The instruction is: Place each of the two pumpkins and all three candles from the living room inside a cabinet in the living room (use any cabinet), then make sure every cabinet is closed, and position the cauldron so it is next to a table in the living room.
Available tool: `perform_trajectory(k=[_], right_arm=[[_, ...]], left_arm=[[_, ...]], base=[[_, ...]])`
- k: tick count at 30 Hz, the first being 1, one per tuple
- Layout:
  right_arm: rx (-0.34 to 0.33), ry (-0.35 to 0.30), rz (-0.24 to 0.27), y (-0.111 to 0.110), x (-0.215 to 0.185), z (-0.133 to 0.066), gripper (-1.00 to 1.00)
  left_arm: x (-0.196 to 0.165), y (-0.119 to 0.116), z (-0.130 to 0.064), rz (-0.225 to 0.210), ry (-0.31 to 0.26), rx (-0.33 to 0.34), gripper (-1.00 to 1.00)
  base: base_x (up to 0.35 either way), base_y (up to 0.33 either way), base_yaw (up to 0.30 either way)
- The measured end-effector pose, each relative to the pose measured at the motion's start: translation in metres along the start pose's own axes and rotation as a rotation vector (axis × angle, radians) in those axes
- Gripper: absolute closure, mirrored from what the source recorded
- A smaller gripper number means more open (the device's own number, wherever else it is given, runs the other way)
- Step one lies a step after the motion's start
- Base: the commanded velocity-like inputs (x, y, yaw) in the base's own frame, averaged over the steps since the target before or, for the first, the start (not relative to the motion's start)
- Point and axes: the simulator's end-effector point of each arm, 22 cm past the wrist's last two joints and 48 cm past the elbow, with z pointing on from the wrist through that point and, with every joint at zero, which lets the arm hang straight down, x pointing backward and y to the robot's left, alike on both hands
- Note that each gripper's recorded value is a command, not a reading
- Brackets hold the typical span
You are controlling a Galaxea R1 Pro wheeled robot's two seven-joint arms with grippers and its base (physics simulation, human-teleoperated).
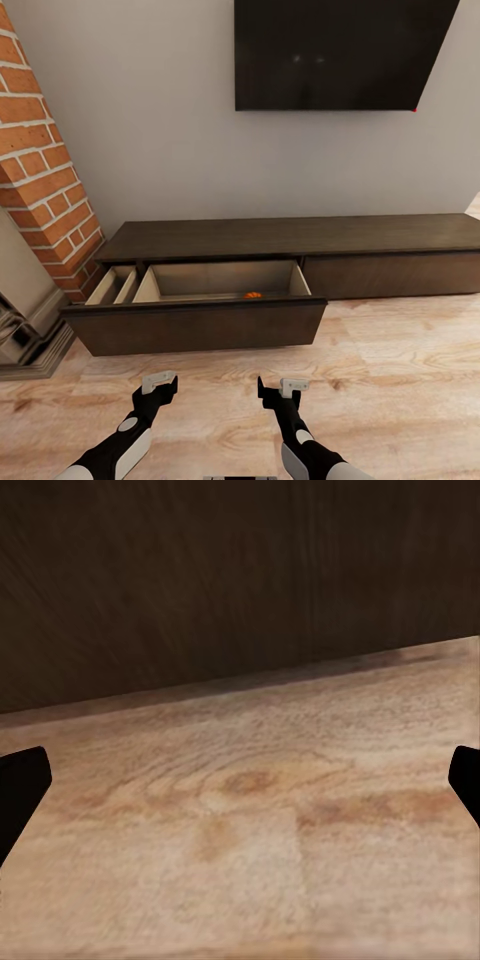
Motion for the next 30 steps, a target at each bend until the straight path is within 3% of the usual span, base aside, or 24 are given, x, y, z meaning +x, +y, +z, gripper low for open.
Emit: perform_trajectory(k=[5, 30], right_arm=[[0.001, -0.001, 0.0, -0.0008, 0.0, -0.0003, -1.0], [0.001, -0.002, 0.0, -0.0008, -0.0006, 0.0, -1.0]], left_arm=[[-0.0008, 0.0011, 0.0, 0.002, -0.003, -0.001, -1.0], [-0.0012, 0.0044, 0.0002, 0.002, -0.002, -0.006, -1.0]], base=[[0.088, 0.0, 0.0], [0.262, 0.0, 0.0]])
